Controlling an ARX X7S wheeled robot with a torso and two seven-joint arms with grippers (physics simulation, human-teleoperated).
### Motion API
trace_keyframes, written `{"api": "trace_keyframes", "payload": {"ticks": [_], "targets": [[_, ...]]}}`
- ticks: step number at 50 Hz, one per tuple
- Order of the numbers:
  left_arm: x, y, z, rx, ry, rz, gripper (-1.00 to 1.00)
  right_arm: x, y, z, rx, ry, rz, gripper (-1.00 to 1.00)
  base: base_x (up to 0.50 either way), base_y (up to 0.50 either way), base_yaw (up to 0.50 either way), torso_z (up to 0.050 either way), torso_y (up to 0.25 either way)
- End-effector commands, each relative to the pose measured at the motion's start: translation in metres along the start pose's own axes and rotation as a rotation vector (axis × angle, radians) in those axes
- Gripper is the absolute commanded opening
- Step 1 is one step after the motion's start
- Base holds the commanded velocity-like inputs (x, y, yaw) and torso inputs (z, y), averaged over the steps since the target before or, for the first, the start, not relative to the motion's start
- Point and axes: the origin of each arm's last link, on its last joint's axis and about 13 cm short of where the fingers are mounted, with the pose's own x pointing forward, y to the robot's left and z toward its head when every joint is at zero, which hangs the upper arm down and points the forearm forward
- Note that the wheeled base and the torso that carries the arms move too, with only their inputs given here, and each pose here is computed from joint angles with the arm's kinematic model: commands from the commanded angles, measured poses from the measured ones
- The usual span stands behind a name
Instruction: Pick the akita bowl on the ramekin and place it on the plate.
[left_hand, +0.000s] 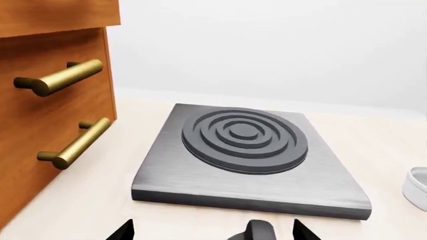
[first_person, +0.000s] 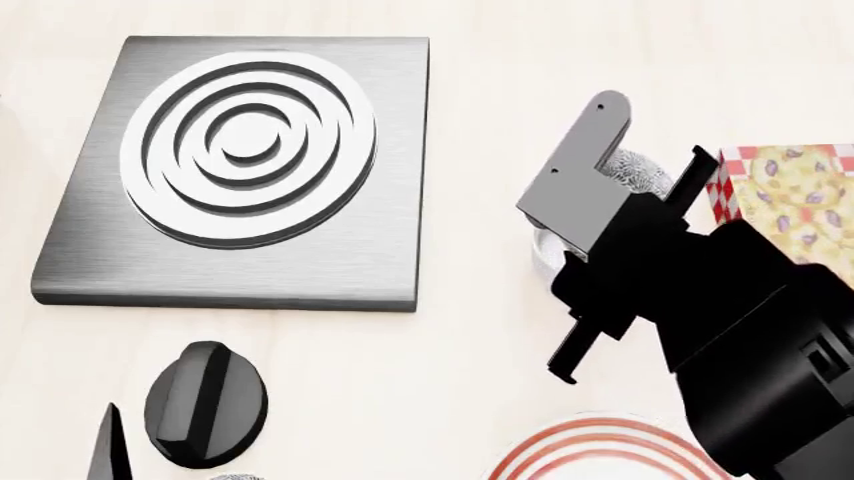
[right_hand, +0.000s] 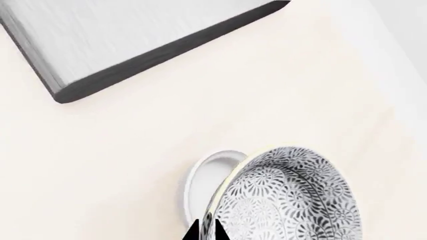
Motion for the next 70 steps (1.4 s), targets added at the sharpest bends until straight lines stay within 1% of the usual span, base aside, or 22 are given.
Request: {"api": "trace_keyframes", "payload": {"ticks": [1,11,21,29,36,44,70], "targets": [[0.0,0.0,0.0,-0.005,0.001,-0.003,1.0,-0.02,-0.001,0.004,-0.063,0.041,0.027,-1.0,0.0,0.0,0.0,0.0,0.0],[-0.001,-0.001,0.0,-0.005,0.002,-0.008,1.0,-0.037,-0.002,0.008,-0.11,0.054,0.034,-1.0,0.0,0.0,0.0,0.0,0.0],[-0.001,-0.001,0.0,-0.007,0.003,-0.008,1.0,-0.051,0.004,0.008,-0.158,0.06,0.069,-1.0,0.0,0.0,0.0,0.0,0.0],[-0.002,-0.001,0.001,-0.008,0.002,-0.009,1.0,-0.058,0.011,0.003,-0.175,0.067,0.096,-1.0,0.0,0.0,0.0,0.0,0.0],[-0.002,-0.002,0.0,-0.007,0.004,-0.011,1.0,-0.072,0.016,-0.005,-0.17,0.071,0.096,-1.0,0.0,0.0,0.0,0.0,0.0],[-0.002,-0.002,0.001,-0.007,0.002,-0.012,1.0,-0.087,0.021,-0.012,-0.185,0.087,0.099,-1.0,0.0,0.0,0.0,0.0,0.0],[-0.002,-0.002,0.001,-0.006,0.003,-0.01,1.0,-0.108,0.037,-0.027,-0.178,0.115,0.146,-1.0,0.0,0.0,0.0,0.0,0.001]]}}
